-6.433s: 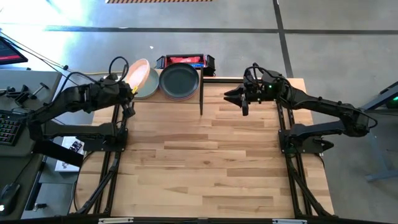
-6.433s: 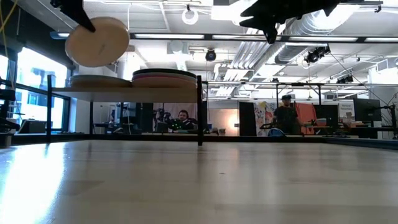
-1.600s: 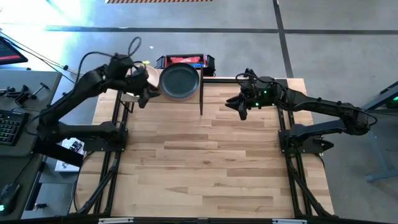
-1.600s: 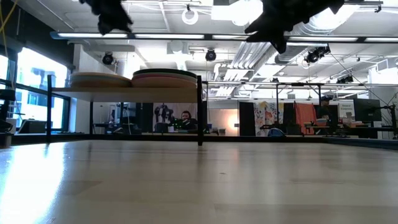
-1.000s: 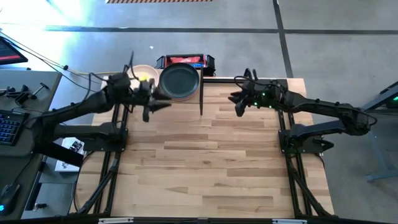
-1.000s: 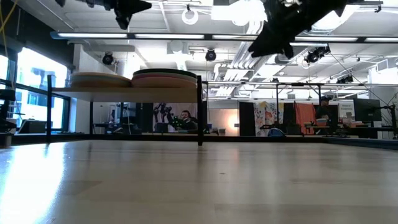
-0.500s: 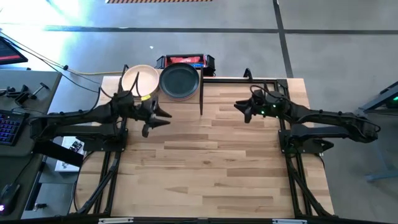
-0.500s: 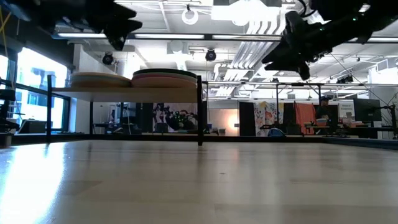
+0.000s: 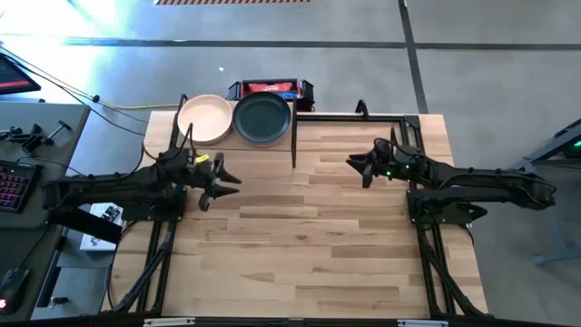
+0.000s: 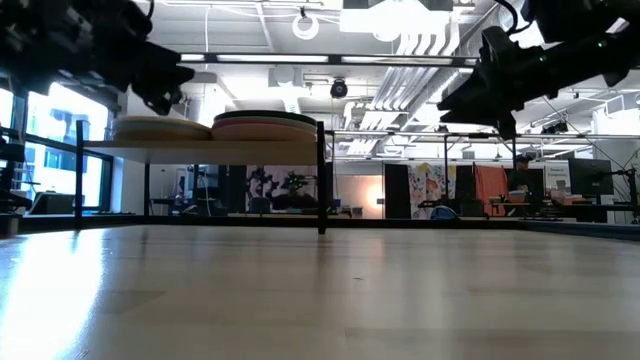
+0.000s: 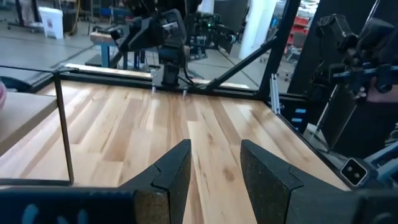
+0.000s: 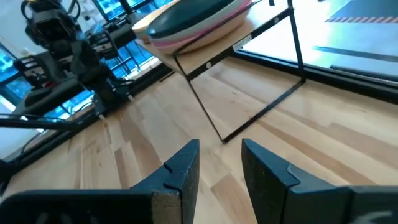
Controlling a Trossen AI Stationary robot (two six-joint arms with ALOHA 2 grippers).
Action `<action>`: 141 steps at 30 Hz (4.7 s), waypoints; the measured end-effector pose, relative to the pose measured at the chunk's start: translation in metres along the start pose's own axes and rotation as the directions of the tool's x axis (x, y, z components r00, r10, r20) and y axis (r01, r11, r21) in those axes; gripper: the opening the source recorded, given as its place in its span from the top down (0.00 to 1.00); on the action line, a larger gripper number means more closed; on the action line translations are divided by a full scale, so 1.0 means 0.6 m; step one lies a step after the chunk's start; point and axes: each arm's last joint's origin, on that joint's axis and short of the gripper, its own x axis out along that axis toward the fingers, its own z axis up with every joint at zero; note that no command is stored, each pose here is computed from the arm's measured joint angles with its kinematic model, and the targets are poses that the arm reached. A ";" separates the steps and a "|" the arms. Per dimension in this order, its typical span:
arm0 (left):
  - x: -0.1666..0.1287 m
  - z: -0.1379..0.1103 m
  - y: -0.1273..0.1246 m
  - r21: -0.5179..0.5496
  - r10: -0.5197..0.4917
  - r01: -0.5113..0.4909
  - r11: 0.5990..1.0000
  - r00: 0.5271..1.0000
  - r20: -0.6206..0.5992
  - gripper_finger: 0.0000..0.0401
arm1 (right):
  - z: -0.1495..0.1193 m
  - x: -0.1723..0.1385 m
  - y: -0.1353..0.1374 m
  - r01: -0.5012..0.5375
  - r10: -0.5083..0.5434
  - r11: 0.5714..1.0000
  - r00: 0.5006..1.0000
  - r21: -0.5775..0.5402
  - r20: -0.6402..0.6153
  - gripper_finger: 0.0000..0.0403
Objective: Place and stack plates onto a shelf
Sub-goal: Return to Home Position
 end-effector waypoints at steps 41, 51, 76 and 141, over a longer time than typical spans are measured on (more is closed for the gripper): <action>-0.015 -0.075 0.001 -0.279 0.011 -0.028 0.960 0.998 -0.061 0.68 | -0.112 -0.011 -0.005 -0.100 0.046 0.973 0.967 -0.210 -0.250 0.73; -0.017 -0.084 0.007 -0.340 0.113 -0.144 0.929 0.988 -0.110 0.68 | -0.115 -0.012 -0.007 -0.088 0.033 0.977 0.962 -0.192 -0.271 0.73; -0.024 -0.079 -0.003 -0.292 0.113 -0.131 0.947 0.991 -0.077 0.68 | -0.101 -0.042 -0.008 -0.104 0.063 0.979 0.973 -0.178 -0.224 0.73; -0.056 -0.038 -0.034 -0.183 -0.001 0.042 0.982 0.976 0.220 0.68 | -0.100 -0.101 -0.013 -0.329 0.348 0.934 0.927 -0.141 0.143 0.73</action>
